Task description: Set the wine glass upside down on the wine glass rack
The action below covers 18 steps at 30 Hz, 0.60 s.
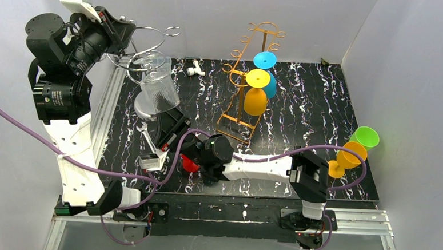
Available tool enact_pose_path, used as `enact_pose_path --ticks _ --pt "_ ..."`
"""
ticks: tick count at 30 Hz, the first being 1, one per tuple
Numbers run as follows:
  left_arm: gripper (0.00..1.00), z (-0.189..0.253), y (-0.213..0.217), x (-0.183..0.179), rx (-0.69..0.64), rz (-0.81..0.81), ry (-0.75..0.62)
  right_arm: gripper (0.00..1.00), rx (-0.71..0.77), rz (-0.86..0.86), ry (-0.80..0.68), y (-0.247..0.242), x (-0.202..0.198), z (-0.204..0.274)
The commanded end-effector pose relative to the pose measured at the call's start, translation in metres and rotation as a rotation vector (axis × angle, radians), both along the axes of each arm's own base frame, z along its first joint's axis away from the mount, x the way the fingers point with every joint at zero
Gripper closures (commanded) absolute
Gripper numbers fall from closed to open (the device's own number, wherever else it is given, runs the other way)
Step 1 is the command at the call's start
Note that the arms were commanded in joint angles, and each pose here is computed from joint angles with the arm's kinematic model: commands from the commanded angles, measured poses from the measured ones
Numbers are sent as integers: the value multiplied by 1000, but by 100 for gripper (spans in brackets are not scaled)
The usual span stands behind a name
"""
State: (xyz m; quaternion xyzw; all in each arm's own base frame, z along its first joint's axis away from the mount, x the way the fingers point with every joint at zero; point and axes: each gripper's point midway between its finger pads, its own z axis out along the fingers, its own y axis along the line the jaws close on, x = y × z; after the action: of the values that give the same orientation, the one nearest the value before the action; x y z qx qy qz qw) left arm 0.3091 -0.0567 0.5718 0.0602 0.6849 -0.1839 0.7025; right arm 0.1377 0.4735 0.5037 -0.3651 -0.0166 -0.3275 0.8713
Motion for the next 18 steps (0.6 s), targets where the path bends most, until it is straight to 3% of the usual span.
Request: enact_pose_path --ticks 1,18 --pt "100 73 -12 -43 -27 -46 -267 99 168 -65 -71 -40 -10 45" --pt "100 83 -24 -61 -87 -114 -265 99 168 -63 -54 -21 9 38"
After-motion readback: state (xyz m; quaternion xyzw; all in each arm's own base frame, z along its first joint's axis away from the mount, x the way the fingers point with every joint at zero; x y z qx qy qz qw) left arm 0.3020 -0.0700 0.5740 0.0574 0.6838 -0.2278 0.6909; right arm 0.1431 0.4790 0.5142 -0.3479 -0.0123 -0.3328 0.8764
